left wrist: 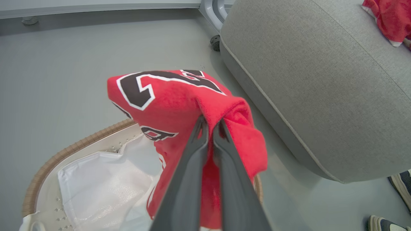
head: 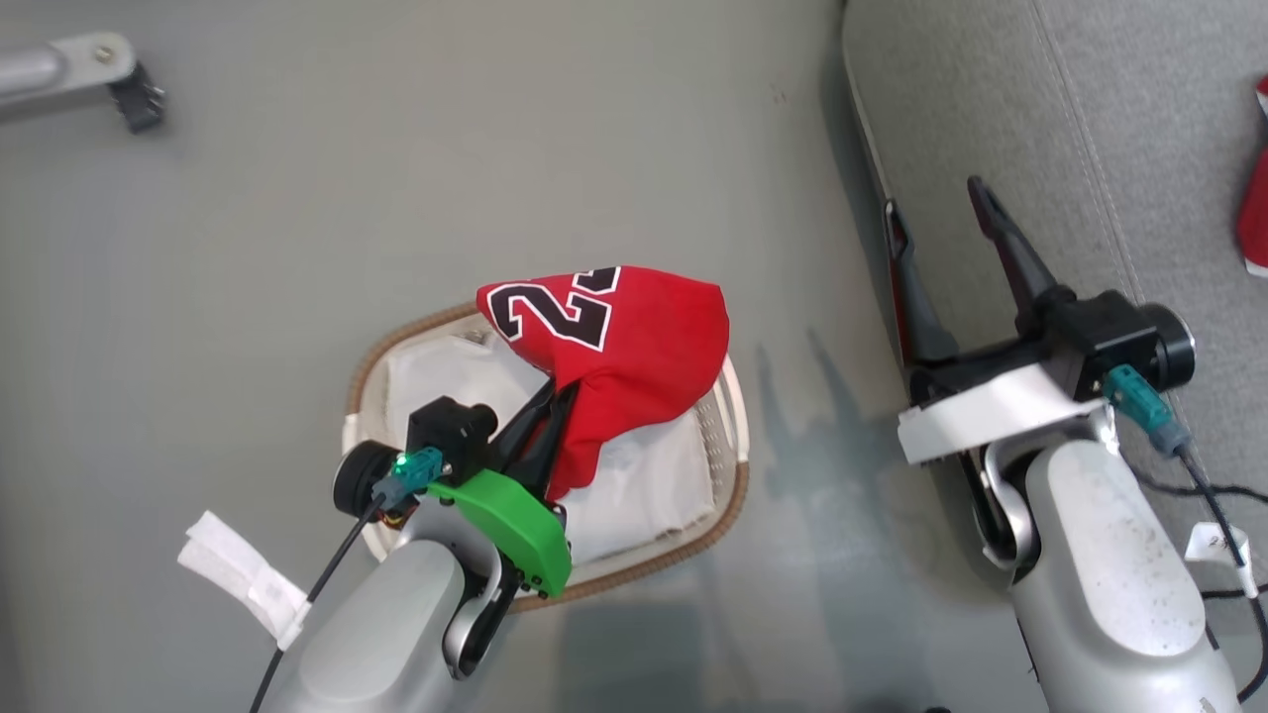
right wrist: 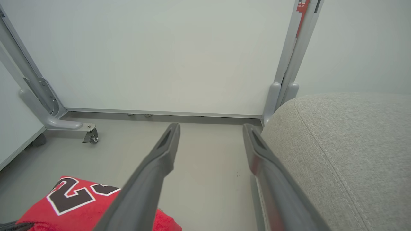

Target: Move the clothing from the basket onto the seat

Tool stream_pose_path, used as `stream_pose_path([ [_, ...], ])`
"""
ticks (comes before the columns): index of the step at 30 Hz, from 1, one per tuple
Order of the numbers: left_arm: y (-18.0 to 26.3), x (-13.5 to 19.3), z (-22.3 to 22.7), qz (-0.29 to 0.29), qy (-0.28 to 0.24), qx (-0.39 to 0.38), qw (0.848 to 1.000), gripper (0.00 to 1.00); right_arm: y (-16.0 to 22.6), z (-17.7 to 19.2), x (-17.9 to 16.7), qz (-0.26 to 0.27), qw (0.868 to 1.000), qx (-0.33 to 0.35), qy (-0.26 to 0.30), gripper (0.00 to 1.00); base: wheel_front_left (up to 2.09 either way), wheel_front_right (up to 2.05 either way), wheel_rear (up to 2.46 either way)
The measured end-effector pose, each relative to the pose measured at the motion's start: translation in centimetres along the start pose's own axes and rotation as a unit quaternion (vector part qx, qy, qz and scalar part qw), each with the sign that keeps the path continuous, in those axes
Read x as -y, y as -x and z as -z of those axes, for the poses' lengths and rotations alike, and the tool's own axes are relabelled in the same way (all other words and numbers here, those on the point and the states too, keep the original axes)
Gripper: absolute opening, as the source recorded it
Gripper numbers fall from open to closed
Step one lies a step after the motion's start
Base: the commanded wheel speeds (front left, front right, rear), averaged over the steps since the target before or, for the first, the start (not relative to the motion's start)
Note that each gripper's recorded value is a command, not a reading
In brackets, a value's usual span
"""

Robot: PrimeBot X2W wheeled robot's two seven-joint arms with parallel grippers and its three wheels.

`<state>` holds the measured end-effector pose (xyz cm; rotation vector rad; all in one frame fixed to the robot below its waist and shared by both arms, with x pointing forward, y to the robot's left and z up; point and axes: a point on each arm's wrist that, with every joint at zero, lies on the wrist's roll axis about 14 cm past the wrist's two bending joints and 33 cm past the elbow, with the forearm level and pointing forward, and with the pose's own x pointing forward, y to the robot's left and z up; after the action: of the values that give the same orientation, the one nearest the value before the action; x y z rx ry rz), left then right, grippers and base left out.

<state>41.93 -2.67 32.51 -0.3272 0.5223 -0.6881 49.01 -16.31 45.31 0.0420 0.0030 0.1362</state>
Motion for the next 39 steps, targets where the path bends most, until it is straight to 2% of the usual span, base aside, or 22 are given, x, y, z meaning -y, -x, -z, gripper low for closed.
stream_pose_path([
  [9,4.4,-0.1,-6.7,-0.044,-0.044,0.104,0.993,0.00,1.5,-1.7,-3.1,-0.033,0.999,0.010,-0.011,1.00,0.00,0.00,0.00],
  [22,10.5,2.2,-15.3,-0.067,-0.111,0.240,0.962,0.00,5.2,-3.0,-5.9,-0.060,0.998,0.011,-0.027,1.00,0.00,0.00,0.00],
  [32,13.2,4.4,-19.2,-0.061,-0.150,0.302,0.940,0.00,7.0,-4.1,-6.6,-0.065,0.997,0.021,-0.038,1.00,0.00,0.00,0.00],
  [36,13.4,5.0,-19.3,-0.058,-0.149,0.306,0.938,0.00,7.2,-4.4,-8.9,-0.101,0.994,0.025,-0.023,1.00,0.00,0.00,0.00],
  [39,13.4,5.2,-19.0,-0.056,-0.146,0.304,0.940,0.00,7.0,-5.4,-12.1,-0.151,0.988,0.039,-0.022,1.00,0.00,0.00,0.00],
])
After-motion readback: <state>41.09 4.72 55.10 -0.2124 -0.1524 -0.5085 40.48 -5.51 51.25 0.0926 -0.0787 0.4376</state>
